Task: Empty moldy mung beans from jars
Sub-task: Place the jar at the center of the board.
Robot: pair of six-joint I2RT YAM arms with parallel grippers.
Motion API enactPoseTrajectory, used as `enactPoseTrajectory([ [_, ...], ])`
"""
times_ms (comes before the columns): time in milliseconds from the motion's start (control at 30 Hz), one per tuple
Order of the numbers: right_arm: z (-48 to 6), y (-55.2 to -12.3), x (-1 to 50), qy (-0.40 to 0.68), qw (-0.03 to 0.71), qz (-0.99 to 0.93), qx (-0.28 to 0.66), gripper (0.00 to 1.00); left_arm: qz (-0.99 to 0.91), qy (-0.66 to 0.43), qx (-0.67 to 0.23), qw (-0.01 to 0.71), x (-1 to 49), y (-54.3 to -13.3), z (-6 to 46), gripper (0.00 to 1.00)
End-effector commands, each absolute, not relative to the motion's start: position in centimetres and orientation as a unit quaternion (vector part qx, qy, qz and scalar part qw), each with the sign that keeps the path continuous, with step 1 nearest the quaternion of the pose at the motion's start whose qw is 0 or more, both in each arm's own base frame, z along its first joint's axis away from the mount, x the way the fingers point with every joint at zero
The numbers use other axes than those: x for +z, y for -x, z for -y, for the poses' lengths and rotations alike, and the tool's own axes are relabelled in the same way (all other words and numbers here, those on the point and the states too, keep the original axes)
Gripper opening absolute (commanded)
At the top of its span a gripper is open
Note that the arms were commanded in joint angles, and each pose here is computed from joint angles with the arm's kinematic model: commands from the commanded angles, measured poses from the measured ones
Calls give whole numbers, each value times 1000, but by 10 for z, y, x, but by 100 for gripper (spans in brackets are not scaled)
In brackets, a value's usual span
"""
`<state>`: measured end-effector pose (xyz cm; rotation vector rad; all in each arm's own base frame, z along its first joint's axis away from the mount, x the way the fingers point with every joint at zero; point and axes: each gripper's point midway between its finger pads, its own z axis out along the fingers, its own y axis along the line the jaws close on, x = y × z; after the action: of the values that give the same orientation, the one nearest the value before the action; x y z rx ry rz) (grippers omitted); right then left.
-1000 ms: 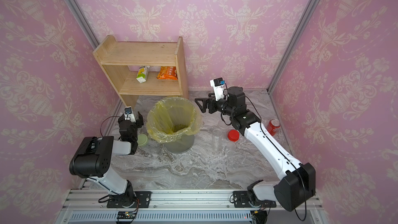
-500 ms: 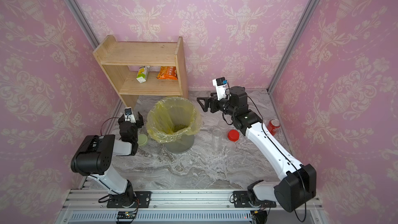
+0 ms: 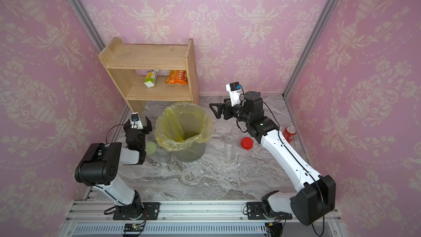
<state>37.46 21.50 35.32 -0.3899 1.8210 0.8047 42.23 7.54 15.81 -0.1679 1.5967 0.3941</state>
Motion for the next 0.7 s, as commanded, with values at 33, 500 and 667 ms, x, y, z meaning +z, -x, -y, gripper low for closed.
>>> enactPoseTrajectory([
  [33,-209,-368,366,164,541,-754,335,98,-699,66,179,689,165,-422,-75,92],
  [500,-204,-368,375,153,546,-752,335,99,-687,77,209,692,186,-415,-79,99],
  [667,-202,-362,385,156,551,-749,333,100,-719,77,203,661,203,-418,-77,99],
])
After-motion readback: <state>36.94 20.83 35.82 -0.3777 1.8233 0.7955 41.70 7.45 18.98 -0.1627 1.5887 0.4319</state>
